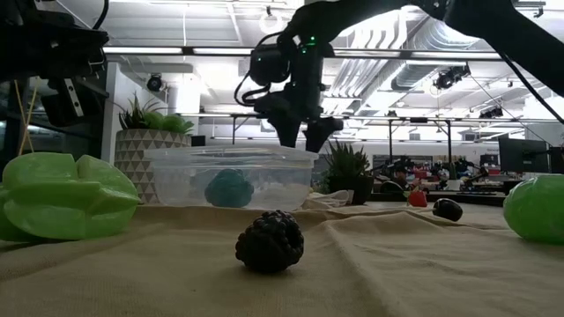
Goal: Pick and placing Produce into tupperware
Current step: Put the yellow corn into transparent bin
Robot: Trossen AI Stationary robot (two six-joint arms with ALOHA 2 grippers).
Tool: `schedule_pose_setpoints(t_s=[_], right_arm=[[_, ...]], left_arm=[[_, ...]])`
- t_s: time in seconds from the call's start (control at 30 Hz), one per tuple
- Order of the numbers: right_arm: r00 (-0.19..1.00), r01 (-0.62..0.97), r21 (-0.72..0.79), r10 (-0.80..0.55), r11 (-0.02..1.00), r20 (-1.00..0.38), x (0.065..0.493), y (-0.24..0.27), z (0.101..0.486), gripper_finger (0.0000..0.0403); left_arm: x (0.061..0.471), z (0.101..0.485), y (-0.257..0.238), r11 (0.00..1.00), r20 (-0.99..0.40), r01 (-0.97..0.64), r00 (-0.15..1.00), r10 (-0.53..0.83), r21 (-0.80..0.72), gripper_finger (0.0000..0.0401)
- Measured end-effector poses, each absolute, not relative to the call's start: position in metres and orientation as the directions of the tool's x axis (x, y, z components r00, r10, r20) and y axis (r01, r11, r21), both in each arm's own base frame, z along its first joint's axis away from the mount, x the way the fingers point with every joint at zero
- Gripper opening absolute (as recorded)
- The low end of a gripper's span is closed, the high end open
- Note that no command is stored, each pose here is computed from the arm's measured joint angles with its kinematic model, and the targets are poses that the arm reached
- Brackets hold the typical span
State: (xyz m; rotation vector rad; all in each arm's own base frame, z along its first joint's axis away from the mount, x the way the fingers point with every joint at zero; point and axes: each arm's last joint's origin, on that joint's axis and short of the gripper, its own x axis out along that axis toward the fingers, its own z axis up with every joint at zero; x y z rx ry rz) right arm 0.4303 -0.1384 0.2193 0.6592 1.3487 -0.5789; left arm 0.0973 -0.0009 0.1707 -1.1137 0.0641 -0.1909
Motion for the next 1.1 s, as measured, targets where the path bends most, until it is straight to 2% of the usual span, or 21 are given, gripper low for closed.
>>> schedule_pose_setpoints(t_s=[0.67, 1.1], right_arm=[[0.086, 0.718, 0.103, 0.059, 0.688, -0.995, 0.44, -0.14, 0.184, 0.0244], [0.095, 0.725, 0.107, 0.056, 0.681, -0.994, 0.439, -0.144, 0.184, 0.0191]], left_arm=[[0.097, 0.171, -0.001, 0.428, 0.044, 0.121, 0.982, -0.185, -0.896, 0.0001], [0.097, 0.171, -0.001, 0.428, 0.044, 0.121, 0.982, -0.184, -0.895, 0.0001]])
